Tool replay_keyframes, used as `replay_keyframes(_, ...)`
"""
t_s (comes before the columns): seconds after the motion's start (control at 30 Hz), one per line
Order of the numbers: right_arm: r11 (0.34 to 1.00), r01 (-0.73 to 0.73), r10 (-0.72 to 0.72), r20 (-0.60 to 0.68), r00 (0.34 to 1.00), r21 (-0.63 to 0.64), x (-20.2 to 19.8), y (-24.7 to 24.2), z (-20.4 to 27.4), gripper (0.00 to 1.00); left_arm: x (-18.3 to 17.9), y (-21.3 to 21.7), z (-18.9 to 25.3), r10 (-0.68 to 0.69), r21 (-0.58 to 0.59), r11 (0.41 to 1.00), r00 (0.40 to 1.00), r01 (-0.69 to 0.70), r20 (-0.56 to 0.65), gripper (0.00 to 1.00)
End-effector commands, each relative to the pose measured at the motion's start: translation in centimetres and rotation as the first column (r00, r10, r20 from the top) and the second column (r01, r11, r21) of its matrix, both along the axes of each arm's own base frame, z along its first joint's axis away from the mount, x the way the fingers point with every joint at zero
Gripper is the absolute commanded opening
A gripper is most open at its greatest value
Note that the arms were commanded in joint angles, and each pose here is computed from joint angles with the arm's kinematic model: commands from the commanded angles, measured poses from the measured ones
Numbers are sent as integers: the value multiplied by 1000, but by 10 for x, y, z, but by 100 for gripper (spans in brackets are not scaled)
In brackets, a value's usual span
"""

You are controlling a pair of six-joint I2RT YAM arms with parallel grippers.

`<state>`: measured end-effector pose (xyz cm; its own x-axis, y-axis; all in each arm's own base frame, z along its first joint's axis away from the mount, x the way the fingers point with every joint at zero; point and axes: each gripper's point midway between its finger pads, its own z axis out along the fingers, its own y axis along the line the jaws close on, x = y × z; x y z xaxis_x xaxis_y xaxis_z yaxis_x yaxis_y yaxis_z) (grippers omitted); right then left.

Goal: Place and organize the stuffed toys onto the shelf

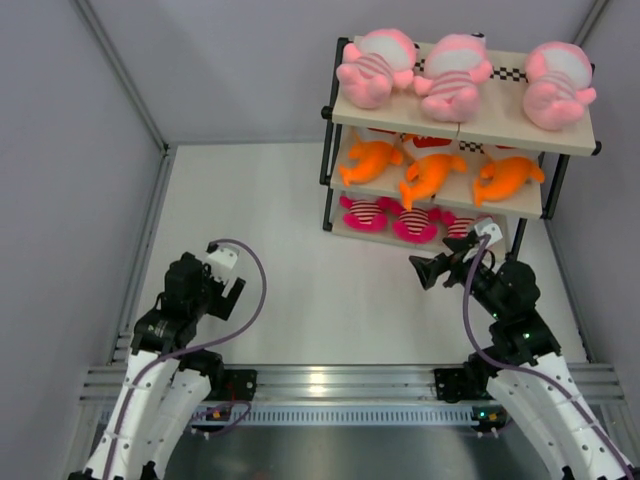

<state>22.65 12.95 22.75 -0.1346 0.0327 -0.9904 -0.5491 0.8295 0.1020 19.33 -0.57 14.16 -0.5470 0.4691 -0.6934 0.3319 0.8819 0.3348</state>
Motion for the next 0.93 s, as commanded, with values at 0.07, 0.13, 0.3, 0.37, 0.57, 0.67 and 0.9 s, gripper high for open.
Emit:
replay_keyframes(0.07,975,156,-158,-1,987,155,19,-14,-9,99,12,1,11,21,-18,1000,993,-19,118,99)
replay_keyframes(0.13,956,224,-229,4,974,192,22,-24,-20,99,10,-1,6,-1,-13,1000,993,2,114,99)
replay_keyframes(0.3,924,319,-335,46,941,209,25,-45,-28,99,11,6,0,35,0,999,993,-35,113,99)
replay_keyframes(0.37,926,326,-341,54,938,191,25,-47,-33,99,11,7,0,39,1,999,993,-40,115,99)
replay_keyframes(0.57,937,315,-326,60,943,149,27,-45,-50,99,10,9,-6,42,5,999,995,-43,94,99)
replay_keyframes(0.67,940,302,-315,65,947,160,29,-42,-49,99,10,10,-10,45,11,999,996,-46,82,99)
replay_keyframes(0.9,949,272,-283,49,958,156,33,-33,-51,99,10,12,-11,53,12,998,996,-54,76,99)
